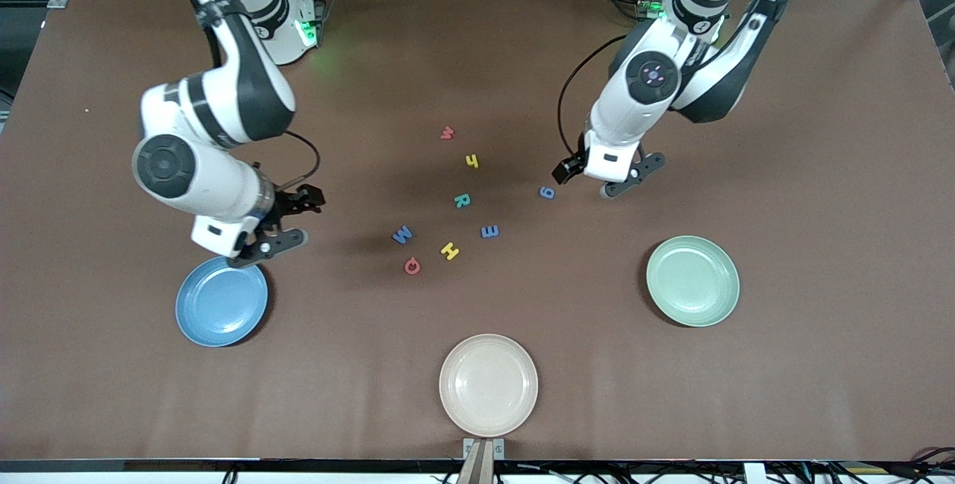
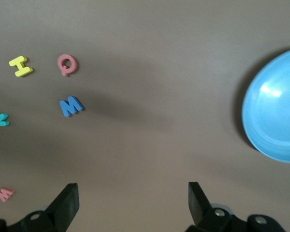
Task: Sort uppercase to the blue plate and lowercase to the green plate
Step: 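Grasp the blue g with the left gripper while the right gripper grasps the blue M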
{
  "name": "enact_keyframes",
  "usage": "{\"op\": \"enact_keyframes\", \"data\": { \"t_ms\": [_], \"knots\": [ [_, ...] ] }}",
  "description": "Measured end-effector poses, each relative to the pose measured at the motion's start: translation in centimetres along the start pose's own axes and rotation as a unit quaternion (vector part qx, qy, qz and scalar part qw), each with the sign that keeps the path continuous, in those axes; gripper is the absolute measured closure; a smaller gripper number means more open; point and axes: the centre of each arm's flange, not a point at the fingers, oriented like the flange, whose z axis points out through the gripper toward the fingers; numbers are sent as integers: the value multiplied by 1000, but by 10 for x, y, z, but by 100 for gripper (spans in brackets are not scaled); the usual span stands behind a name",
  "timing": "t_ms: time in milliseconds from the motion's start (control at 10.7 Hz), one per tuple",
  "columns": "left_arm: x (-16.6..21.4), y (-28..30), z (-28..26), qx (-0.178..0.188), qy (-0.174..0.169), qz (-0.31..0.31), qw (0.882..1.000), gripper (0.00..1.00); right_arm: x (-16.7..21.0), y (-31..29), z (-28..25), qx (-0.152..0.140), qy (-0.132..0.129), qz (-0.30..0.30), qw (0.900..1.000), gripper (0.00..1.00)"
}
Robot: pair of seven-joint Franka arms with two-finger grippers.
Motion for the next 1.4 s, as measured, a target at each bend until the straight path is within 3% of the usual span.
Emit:
{"op": "enact_keyframes", "data": {
  "t_ms": [468, 842, 1403],
  "knots": [
    [-4, 9, 82, 13, 11, -65, 998, 2, 42, -48, 87, -10, 40, -39, 998, 0],
    [-5, 13, 112, -8, 9, -91, 996, 7, 57, -88, 152, -16, 61, -70, 996, 0],
    [-19, 16, 132, -10, 9, -81, 997, 19, 50, -137, 189, -38, 53, -111, 992, 0]
  ]
}}
